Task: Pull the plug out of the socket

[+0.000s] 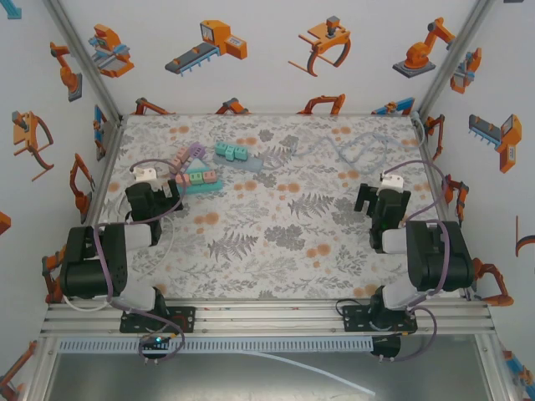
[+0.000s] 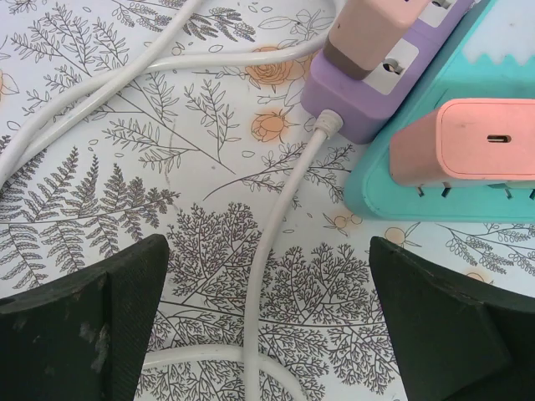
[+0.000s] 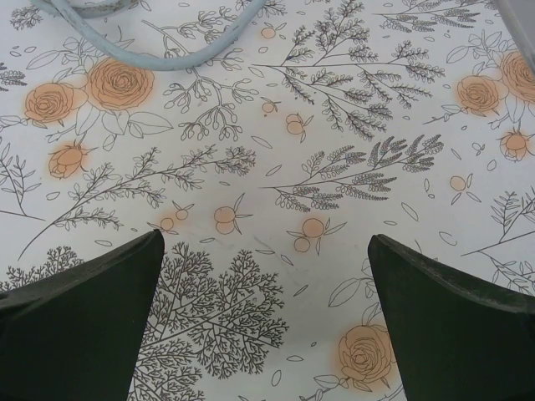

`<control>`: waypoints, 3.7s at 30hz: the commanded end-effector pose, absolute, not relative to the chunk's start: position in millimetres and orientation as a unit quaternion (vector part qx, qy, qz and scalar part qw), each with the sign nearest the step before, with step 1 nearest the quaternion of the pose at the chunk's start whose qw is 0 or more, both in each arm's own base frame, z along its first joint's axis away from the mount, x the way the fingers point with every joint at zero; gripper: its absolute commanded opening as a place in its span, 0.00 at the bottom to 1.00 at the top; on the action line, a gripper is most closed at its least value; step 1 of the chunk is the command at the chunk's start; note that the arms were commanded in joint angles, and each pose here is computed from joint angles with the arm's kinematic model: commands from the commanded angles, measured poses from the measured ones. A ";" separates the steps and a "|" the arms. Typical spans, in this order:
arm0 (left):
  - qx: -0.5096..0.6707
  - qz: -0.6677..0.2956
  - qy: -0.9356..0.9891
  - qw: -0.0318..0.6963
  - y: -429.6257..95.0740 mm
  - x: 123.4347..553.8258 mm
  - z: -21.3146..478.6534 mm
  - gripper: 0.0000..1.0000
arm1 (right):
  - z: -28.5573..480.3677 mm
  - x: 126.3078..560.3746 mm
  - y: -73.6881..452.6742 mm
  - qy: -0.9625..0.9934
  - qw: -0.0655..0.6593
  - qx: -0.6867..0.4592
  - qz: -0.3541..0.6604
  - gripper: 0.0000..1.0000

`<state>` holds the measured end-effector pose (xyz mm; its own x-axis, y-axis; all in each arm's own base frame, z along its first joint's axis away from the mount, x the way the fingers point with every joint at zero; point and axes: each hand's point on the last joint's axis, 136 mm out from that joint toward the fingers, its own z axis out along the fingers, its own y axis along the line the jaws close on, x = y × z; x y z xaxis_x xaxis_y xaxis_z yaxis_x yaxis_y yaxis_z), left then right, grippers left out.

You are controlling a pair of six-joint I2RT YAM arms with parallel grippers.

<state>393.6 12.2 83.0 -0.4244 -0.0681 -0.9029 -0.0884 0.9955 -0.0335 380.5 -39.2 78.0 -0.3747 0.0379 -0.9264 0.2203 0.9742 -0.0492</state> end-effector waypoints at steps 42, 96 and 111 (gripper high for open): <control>-0.268 -0.130 0.833 0.467 -19.2 298.2 244.9 1.00 | 258.3 366.2 179.4 0.870 0.436 -0.053 0.223 0.93; -0.013 -0.257 0.948 0.189 -213.4 373.5 62.8 0.96 | 194.5 342.0 277.7 0.917 0.315 -0.060 0.239 0.92; -0.048 -0.263 0.947 0.177 -234.5 336.4 75.7 0.95 | 199.3 317.5 244.9 0.914 0.332 -0.038 0.230 0.92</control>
<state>338.1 -233.5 62.0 -0.9420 -0.1817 -0.2821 -0.0112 0.8573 -0.5146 316.6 253.1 190.7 -0.7967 0.0525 -0.6021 -0.2426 0.8847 0.3981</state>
